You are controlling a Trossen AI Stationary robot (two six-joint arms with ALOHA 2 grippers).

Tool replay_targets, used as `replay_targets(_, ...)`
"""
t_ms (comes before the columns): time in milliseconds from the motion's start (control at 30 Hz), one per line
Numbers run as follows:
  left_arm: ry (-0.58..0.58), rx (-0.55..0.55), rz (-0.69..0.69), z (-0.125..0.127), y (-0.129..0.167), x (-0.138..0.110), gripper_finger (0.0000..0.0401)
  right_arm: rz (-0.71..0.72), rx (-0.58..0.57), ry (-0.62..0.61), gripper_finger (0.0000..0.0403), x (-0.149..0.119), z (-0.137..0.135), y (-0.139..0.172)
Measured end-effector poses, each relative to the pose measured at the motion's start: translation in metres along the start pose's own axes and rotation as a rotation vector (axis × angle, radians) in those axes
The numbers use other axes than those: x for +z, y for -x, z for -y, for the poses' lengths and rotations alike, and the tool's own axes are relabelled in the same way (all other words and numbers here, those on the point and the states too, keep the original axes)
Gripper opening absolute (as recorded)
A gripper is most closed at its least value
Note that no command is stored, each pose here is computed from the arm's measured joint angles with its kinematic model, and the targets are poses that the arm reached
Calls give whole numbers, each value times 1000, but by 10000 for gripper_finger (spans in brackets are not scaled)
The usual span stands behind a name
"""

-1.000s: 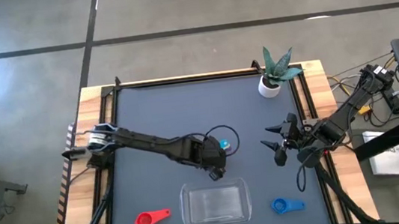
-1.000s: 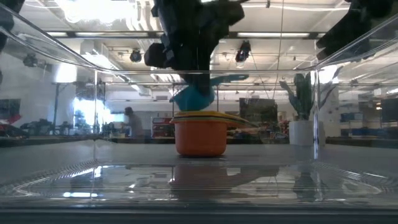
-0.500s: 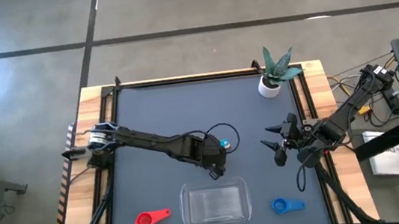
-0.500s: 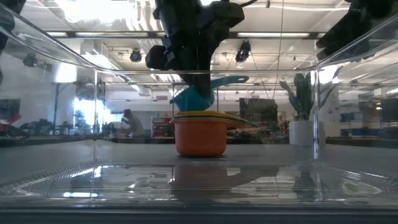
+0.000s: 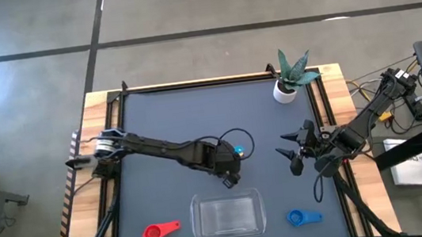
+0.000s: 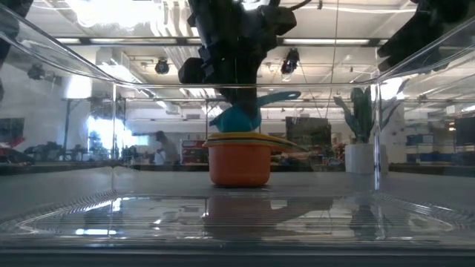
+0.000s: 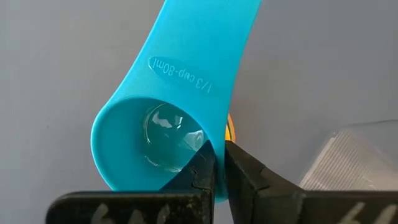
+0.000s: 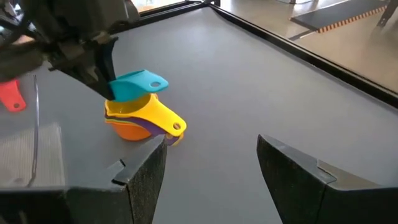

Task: Nest measuring cups in basket
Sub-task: Stack the light blue measuring cup on the yellow measuring cup, then stack the red measuring cup on the light blue measuring cup

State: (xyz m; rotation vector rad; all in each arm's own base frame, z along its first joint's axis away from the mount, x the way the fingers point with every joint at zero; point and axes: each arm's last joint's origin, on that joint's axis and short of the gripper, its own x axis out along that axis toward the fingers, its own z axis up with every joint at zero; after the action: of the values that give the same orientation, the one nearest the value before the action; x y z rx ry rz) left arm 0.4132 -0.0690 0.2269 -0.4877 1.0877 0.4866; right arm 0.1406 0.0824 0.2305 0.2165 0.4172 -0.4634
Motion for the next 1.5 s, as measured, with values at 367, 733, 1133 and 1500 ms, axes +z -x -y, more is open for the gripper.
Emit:
replay_targets(367,-14,20,-24,-1,-15,0,28,-2,9,-21,237,1,1,1)
replay_targets(733,-60,-52,-34,4,-10,4,127,-2,10,-9,237,1,1,1)
replay_targets(1133,-389,59,97,45,80,-7,172,-26,28,-7,237,0,1,1)
replay_targets(1500,-489,190,-33,31,125,-89,172,-42,44,-23,237,0,0,1)
